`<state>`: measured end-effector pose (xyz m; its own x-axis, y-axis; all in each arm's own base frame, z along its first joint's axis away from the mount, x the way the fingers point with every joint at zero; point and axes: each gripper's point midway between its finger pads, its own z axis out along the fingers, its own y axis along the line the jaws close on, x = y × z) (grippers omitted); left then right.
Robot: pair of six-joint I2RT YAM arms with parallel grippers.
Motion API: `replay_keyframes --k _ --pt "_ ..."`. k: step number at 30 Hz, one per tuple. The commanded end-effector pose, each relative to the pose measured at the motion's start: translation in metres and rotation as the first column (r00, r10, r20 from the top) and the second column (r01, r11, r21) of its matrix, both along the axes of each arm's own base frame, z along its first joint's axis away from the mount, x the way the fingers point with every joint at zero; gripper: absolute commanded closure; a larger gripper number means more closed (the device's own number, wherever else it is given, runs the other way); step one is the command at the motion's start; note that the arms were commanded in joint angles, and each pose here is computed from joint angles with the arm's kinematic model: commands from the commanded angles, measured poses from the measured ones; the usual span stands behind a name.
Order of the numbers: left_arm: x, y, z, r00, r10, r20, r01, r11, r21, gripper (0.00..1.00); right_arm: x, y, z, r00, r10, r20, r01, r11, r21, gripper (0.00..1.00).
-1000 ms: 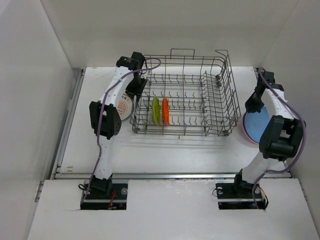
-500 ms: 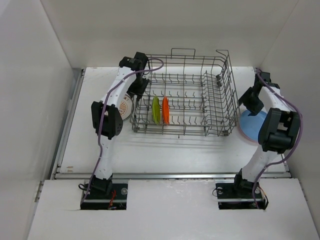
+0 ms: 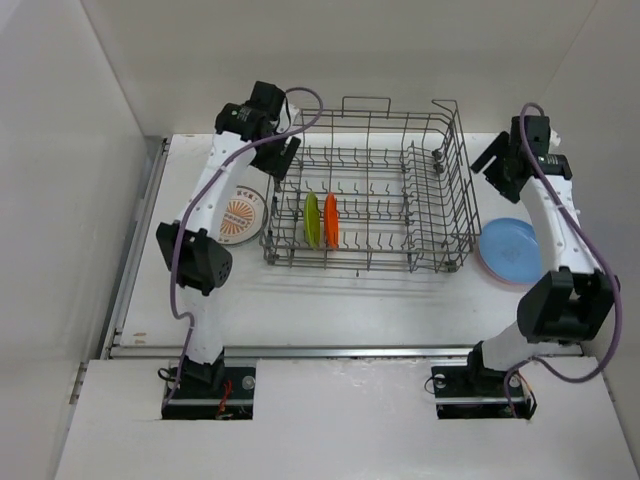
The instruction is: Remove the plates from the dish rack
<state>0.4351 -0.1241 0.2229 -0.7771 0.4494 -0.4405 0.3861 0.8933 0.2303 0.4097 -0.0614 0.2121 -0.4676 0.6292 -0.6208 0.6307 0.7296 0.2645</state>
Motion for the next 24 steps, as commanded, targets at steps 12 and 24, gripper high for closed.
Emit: replay_keyframes --k 12,24 --pt "-0.074 -0.132 0.022 0.903 -0.429 -0.028 0.412 0.881 -0.232 0.3 -0.013 0.06 0.104 0.931 0.221 0.29 -0.196 0.974 -0.113 0.15" --pt "-0.047 -0.156 -0.028 0.955 -0.293 -0.048 0.287 0.952 -0.107 0.47 -0.017 0.067 0.043 0.952 0.265 0.156 -0.252 0.963 -0.099 0.15"
